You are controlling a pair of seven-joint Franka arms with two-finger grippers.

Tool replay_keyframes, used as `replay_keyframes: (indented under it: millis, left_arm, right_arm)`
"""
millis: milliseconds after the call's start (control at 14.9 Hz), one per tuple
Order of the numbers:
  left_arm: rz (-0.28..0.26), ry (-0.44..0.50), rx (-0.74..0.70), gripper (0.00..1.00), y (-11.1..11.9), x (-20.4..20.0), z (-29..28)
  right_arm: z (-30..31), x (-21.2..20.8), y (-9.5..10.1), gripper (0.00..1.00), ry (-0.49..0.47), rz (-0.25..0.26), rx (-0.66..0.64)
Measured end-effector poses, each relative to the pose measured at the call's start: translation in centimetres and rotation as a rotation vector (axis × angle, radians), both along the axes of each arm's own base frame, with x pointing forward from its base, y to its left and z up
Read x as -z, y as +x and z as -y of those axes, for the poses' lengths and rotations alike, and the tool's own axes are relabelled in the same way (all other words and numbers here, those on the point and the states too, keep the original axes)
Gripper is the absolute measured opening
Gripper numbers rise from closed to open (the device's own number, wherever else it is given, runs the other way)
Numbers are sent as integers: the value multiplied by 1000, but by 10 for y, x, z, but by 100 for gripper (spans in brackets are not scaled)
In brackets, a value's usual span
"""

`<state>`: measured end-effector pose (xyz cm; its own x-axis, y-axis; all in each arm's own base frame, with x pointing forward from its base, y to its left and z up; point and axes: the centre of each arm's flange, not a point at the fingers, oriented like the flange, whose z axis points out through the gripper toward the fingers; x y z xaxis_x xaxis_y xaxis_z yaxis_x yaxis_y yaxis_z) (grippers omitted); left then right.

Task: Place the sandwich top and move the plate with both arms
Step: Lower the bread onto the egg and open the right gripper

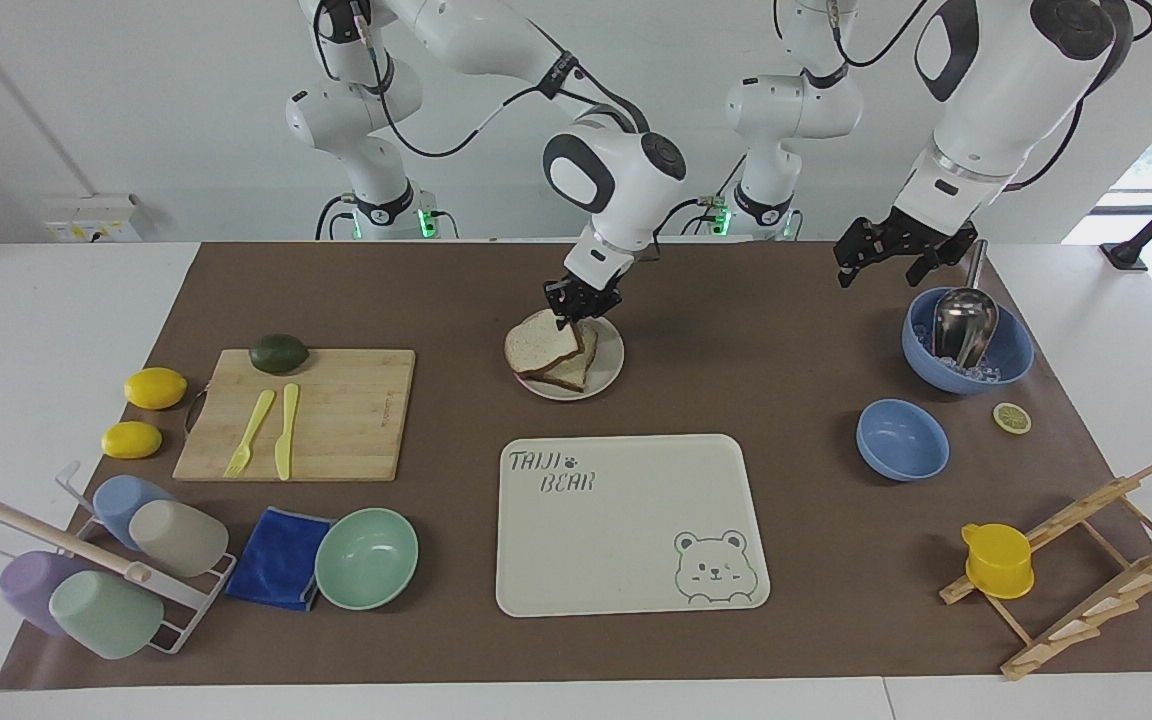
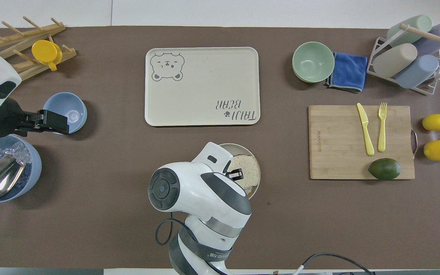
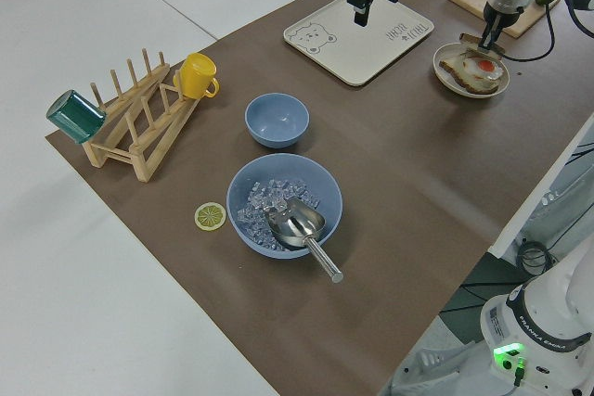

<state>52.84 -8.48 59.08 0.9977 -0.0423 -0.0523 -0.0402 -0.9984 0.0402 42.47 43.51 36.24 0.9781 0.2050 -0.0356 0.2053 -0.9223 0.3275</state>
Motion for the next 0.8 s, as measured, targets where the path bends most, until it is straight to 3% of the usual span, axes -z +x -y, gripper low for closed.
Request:
replay_keyframes:
  millis: [335,602,669,803]
  left_arm:
    - [0,0,0,100,0,0,0]
    - [0,0,0,100,0,0,0]
    - [0,0,0,100,0,0,0]
    - [0,0,0,100,0,0,0]
  right_arm:
    - [-5,16,-8,11,54,10,34]
    - [-7,12,-6,46,116,-11,75]
    - [-5,5,-1,53,135,-6,94]
    - [14,-27,23,78,213,5,186]
